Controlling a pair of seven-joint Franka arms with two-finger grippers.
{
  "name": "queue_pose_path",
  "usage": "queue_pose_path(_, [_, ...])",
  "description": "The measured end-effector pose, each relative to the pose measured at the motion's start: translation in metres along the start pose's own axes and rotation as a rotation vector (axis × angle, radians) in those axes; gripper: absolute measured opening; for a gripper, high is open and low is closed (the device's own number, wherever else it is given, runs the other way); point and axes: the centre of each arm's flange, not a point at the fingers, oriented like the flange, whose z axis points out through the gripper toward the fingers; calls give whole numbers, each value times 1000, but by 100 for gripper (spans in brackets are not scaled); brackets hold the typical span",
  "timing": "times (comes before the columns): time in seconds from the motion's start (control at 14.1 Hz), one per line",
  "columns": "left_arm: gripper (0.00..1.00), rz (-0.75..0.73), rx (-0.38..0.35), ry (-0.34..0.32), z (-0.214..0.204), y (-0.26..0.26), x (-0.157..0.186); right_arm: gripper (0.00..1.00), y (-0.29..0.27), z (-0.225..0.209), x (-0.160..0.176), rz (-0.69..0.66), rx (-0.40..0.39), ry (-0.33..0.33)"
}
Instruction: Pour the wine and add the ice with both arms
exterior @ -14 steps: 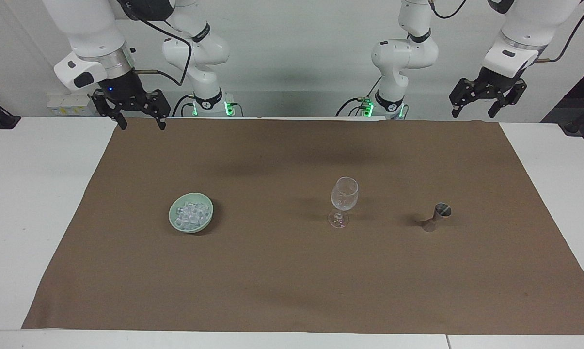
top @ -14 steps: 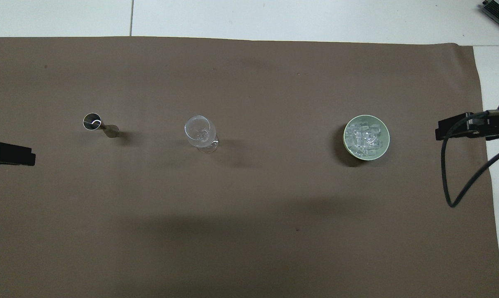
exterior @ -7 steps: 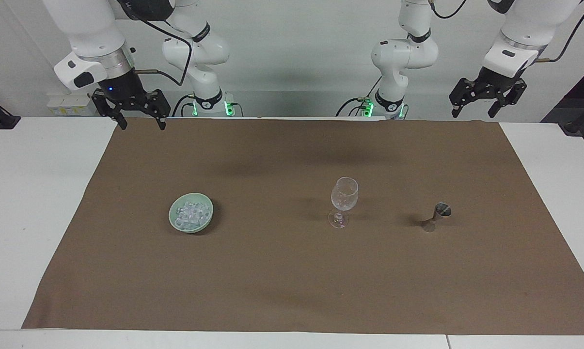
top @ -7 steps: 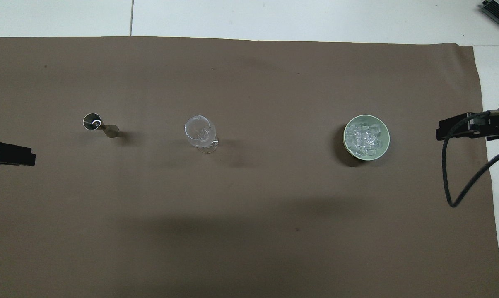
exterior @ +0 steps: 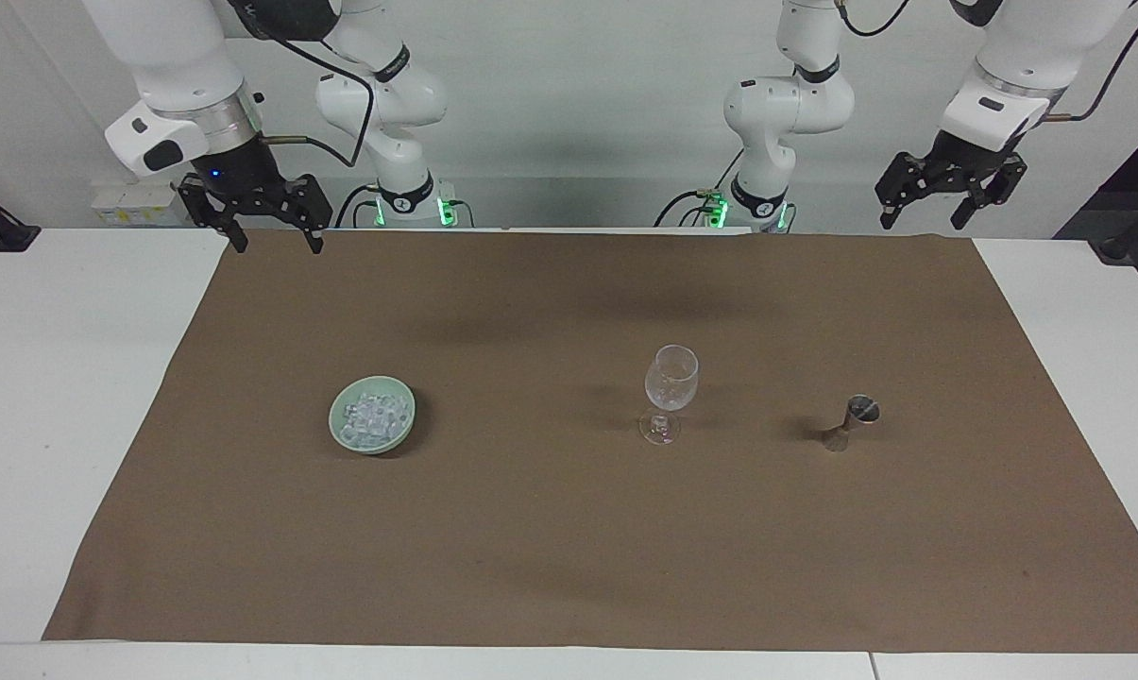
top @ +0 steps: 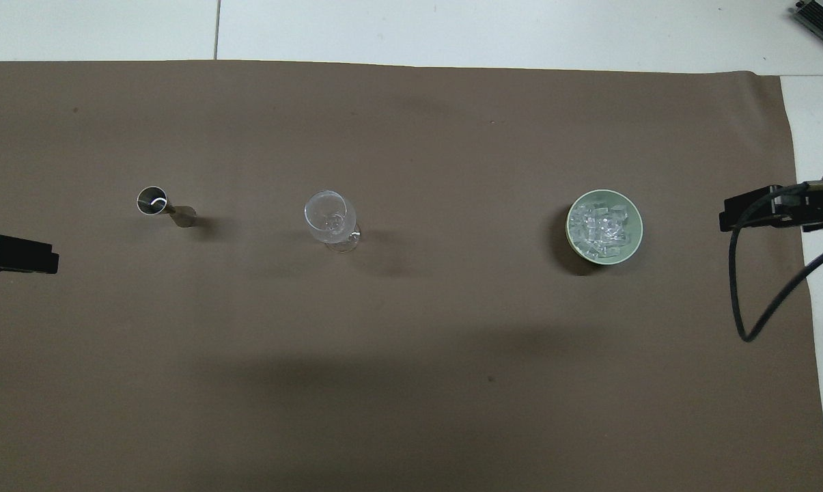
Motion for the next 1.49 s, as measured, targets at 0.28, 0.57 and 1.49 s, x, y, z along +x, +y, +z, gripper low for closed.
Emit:
queue_pose_path(0.28, [100, 0, 0, 0, 0, 0, 0, 100, 0, 0, 0, 0, 0, 0])
queue_pose_path(0.57, [100, 0, 0, 0, 0, 0, 0, 100, 0, 0, 0, 0, 0, 0])
queue_pose_path(1.49, [100, -39, 2, 78, -38, -20, -2, 100, 0, 0, 0, 0, 0, 0])
